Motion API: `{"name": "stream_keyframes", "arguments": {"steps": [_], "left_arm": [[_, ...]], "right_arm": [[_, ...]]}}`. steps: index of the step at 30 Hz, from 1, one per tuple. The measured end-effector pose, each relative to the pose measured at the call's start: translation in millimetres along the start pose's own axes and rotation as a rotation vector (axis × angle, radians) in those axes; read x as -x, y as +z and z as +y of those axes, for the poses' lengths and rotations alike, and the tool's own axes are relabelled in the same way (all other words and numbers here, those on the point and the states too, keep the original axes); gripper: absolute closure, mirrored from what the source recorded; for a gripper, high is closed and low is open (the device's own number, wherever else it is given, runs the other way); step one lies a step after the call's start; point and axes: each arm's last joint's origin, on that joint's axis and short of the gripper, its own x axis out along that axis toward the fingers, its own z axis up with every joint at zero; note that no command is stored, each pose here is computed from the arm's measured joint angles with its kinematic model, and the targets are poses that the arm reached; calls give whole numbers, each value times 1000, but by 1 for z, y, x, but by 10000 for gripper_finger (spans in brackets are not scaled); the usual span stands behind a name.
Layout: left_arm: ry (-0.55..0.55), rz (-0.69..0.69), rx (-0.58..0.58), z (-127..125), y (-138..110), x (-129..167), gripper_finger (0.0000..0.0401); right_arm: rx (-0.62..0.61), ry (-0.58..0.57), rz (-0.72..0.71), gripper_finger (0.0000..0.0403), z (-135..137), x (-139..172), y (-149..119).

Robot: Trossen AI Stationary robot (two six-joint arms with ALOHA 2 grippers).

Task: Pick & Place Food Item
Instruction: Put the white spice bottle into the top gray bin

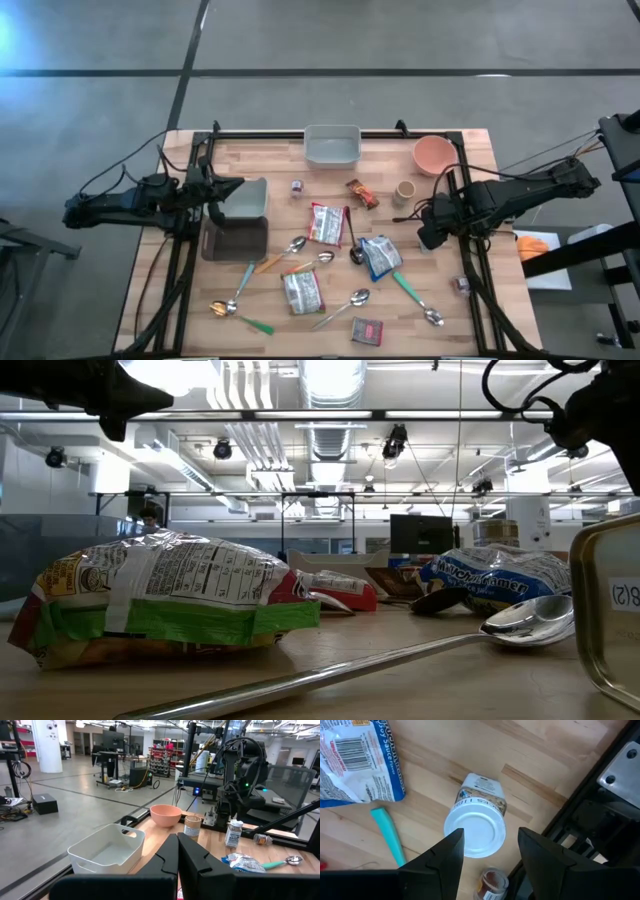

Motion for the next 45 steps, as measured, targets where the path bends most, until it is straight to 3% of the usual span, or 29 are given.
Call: {"name": "stream_keyframes", "arguments": {"steps": [11, 23, 28, 36, 45], "left_arm": [[2, 29, -10, 0, -3, 0, 401], [16, 213, -76, 2, -22, 2, 401], [24, 316, -114, 4, -32, 5, 401], [33, 429, -155, 7, -43, 9, 401], [35, 452, -163, 7, -45, 10, 401]], "right_arm": [[-26, 15, 32, 218, 1, 2, -1], [-25, 33, 27, 218, 3, 2, 0], [90, 60, -69, 218, 7, 2, 3], [232, 76, -83, 218, 9, 2, 4], [144, 83, -80, 218, 9, 2, 4]]}}
